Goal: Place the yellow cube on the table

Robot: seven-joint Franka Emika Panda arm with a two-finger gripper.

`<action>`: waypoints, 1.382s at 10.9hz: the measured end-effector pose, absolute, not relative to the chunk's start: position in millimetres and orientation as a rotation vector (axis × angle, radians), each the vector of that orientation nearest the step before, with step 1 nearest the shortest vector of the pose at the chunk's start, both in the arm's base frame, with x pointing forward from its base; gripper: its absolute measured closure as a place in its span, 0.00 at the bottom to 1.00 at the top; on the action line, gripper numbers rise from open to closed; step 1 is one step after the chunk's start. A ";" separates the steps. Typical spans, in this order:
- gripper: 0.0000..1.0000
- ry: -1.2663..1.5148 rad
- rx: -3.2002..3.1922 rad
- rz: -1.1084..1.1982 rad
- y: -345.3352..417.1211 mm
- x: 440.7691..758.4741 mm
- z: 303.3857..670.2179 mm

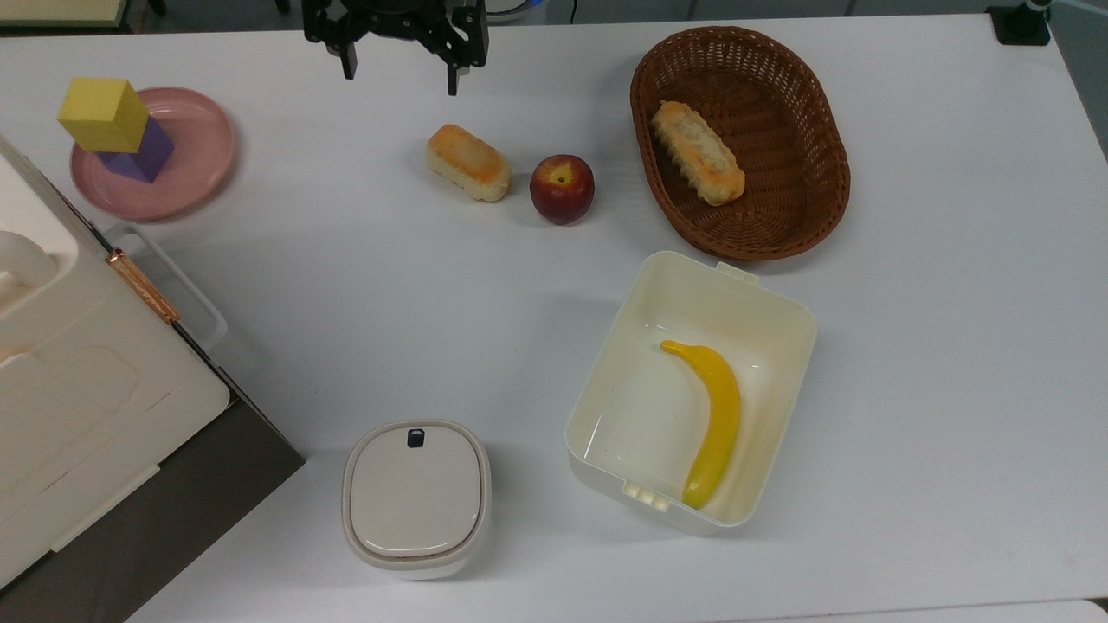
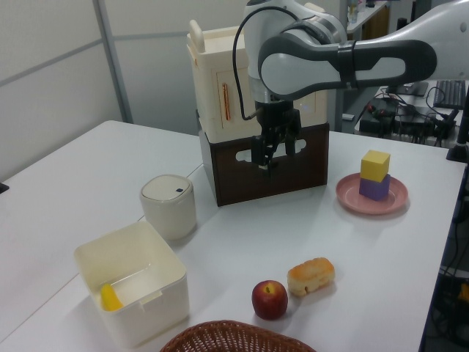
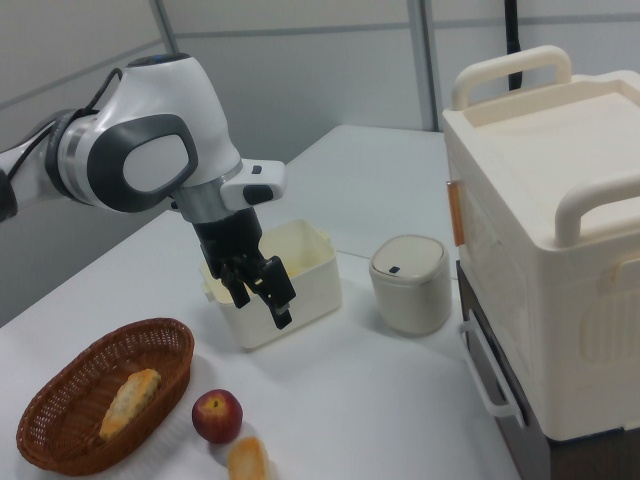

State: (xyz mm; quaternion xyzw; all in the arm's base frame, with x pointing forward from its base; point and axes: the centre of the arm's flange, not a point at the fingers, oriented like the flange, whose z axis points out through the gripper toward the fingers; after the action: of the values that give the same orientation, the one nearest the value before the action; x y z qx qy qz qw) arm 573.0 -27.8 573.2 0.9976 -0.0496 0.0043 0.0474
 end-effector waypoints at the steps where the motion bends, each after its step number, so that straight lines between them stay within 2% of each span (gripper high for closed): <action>1: 0.00 -0.157 3.039 0.012 -33.1 572.7 573.2; 5: 0.00 -0.157 3.036 0.009 -109.4 558.2 583.8; 9: 0.00 -0.166 3.045 -0.058 -237.1 507.9 589.1; 12: 0.00 -0.059 3.064 -0.114 -321.9 468.3 572.1; 15: 0.00 -0.008 3.056 -0.116 -379.2 455.8 533.4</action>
State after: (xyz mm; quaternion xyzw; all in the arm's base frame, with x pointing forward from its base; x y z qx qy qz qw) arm 455.8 -379.2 533.4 0.9984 -0.0025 -0.0379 0.0419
